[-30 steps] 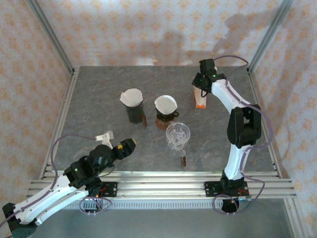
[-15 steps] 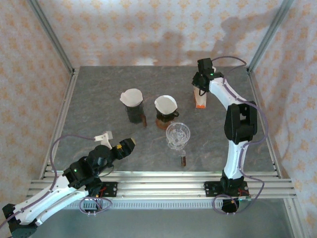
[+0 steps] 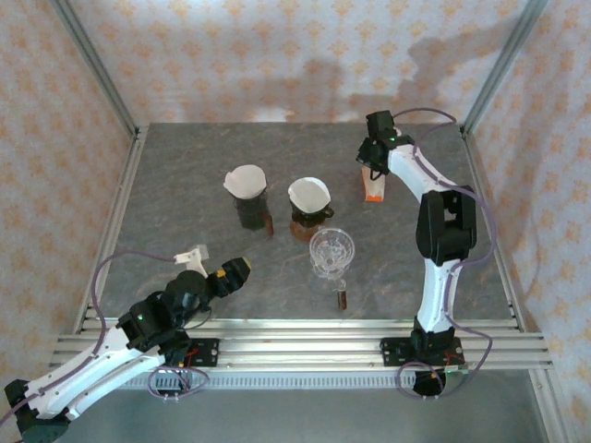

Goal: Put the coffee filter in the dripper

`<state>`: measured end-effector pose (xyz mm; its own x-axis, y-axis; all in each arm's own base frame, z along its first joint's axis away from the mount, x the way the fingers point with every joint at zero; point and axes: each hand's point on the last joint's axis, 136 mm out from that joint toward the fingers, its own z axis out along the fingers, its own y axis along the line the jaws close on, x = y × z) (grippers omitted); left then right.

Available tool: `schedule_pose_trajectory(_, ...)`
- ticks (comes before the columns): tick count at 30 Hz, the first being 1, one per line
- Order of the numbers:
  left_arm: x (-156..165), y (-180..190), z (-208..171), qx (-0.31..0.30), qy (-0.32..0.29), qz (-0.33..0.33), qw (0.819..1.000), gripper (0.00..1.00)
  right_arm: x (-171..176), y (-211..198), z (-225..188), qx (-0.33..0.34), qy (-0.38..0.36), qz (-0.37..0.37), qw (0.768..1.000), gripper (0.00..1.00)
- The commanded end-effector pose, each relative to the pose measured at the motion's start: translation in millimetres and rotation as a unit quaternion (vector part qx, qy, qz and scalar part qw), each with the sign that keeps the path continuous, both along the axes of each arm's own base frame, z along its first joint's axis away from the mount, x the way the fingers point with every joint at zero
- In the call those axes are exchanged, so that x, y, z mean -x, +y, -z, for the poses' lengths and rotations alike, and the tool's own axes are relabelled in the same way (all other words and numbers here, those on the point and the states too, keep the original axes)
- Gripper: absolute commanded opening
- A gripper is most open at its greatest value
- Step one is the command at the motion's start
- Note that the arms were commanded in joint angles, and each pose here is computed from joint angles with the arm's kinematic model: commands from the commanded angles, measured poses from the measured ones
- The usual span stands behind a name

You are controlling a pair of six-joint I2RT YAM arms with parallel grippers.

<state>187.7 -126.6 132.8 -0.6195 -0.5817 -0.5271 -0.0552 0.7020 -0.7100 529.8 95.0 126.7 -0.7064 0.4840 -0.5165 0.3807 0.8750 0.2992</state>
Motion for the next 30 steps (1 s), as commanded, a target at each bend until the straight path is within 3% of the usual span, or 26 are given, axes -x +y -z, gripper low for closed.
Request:
schedule_pose_trajectory(1, 1, 9, 3, -0.016, 0.0, -0.015, 1.0, 1.0, -1, -1, -6, 0.006, 0.001, 0.002, 1.0, 0.09)
schedule_pose_trajectory(3, 1, 9, 2, -0.013, -0.002, -0.015, 1.0, 0.99, 0, -1, -12, 0.006, -0.004, -0.002, 1.0, 0.01)
schedule_pose_trajectory(8, 1, 9, -1, -0.011, -0.007, -0.014, 1.0, 1.0, 7, -1, -48, 0.007, -0.04, -0.013, 0.999, 0.0)
schedule_pose_trajectory(13, 1, 8, -2, -0.009, -0.008, -0.013, 1.0, 1.0, 37, -2, -88, 0.008, -0.074, -0.023, 0.997, 0.0)
schedule_pose_trajectory(21, 1, 6, -4, -0.001, -0.008, -0.011, 1.0, 1.0, 130, -11, -143, -0.009, -0.129, -0.036, 0.991, 0.0)
schedule_pose_trajectory(30, 3, 1, -10, 0.003, -0.006, 0.004, 1.0, 1.0, 266, 44, -186, -0.063, -0.131, -0.207, 0.968, 0.0)
